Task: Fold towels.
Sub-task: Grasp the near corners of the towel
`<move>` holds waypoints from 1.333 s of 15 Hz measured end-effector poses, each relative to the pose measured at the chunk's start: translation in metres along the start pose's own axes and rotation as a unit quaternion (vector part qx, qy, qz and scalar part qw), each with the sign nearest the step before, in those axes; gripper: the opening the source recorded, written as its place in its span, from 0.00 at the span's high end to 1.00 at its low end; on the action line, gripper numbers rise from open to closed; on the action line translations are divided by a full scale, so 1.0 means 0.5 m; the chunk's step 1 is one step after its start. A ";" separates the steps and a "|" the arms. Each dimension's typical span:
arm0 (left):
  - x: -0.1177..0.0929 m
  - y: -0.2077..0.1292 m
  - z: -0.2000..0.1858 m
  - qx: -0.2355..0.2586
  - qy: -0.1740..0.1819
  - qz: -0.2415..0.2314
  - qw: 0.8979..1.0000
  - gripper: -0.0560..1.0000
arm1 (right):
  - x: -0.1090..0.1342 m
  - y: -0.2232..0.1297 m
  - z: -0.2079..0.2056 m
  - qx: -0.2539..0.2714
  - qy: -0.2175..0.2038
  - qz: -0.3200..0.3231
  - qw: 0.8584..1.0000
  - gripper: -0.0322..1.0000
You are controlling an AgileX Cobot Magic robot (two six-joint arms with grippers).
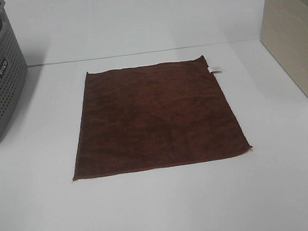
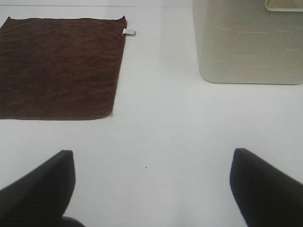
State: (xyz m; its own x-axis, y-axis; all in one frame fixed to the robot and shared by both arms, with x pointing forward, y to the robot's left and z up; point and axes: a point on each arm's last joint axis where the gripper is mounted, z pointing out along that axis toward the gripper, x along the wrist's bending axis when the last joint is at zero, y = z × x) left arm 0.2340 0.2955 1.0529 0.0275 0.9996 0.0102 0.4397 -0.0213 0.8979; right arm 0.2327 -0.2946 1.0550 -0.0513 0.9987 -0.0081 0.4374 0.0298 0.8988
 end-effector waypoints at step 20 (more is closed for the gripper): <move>0.000 0.000 0.000 0.000 0.000 0.000 1.000 0.37 | 0.000 0.000 0.000 0.000 0.000 0.000 1.000 0.14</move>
State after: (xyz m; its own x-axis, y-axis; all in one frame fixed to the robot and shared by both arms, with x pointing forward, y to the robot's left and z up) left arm 0.2340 0.2955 1.0529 0.0275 0.9996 0.0102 0.4397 -0.0213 0.8979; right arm 0.2327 -0.2946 1.0550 -0.0513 0.9987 -0.0081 0.4374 0.0298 0.8988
